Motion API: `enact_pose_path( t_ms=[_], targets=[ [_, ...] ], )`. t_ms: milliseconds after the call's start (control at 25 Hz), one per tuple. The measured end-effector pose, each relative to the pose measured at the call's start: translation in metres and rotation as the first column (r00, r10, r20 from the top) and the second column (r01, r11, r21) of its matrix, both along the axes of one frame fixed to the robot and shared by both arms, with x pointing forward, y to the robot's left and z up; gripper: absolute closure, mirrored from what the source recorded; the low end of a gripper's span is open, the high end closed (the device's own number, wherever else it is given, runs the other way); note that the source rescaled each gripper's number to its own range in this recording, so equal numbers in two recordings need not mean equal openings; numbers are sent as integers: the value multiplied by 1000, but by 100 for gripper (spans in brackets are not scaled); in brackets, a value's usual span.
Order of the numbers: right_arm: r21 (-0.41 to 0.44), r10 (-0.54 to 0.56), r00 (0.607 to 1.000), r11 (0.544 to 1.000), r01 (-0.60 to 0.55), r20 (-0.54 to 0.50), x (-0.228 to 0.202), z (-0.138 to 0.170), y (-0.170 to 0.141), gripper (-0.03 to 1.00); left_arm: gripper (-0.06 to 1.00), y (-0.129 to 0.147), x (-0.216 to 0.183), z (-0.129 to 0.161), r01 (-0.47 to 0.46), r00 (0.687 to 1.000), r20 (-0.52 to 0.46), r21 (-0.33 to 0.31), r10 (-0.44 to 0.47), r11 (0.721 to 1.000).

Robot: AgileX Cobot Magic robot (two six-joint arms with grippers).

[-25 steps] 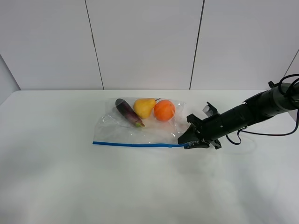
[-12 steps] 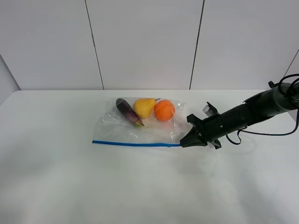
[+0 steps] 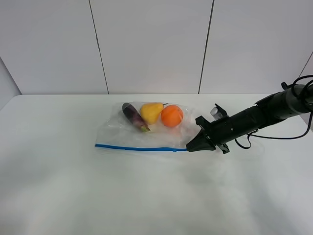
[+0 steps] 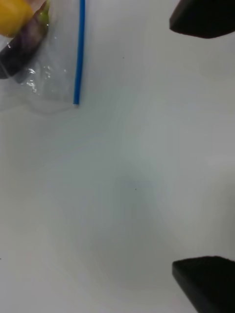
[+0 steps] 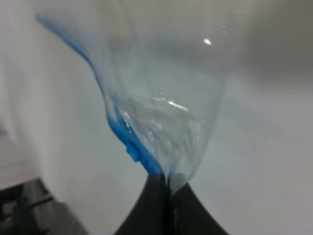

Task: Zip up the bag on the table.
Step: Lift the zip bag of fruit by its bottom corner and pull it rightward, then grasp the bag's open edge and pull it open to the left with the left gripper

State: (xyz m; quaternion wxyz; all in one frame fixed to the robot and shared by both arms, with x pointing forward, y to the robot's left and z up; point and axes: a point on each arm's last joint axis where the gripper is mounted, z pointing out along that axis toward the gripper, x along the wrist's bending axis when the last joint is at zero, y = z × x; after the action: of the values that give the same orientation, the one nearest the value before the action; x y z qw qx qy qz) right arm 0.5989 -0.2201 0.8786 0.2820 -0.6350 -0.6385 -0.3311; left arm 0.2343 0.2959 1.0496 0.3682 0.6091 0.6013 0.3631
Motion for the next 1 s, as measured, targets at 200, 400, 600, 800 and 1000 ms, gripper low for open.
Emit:
enact_pose_path(
  t_ms=[200,400,600,800,1000],
  targets=[
    [90,20,998,996,-25,58,14,31,5,97,-6,0,0,0,0,1000,0,0,0,1000],
    [150,25,997,988,-37,78,24,57,8,97,-6,0,0,0,0,1000,0,0,0,1000],
    [156,21,998,987,-30,59,26,60,9,97,-6,0,0,0,0,1000,0,0,0,1000],
    [156,18,998,987,-27,55,26,61,9,97,-6,0,0,0,0,1000,0,0,0,1000],
    [155,17,998,988,-26,56,26,60,9,97,-6,0,-1,10,-3,998,69,2,3,1000]
  ],
)
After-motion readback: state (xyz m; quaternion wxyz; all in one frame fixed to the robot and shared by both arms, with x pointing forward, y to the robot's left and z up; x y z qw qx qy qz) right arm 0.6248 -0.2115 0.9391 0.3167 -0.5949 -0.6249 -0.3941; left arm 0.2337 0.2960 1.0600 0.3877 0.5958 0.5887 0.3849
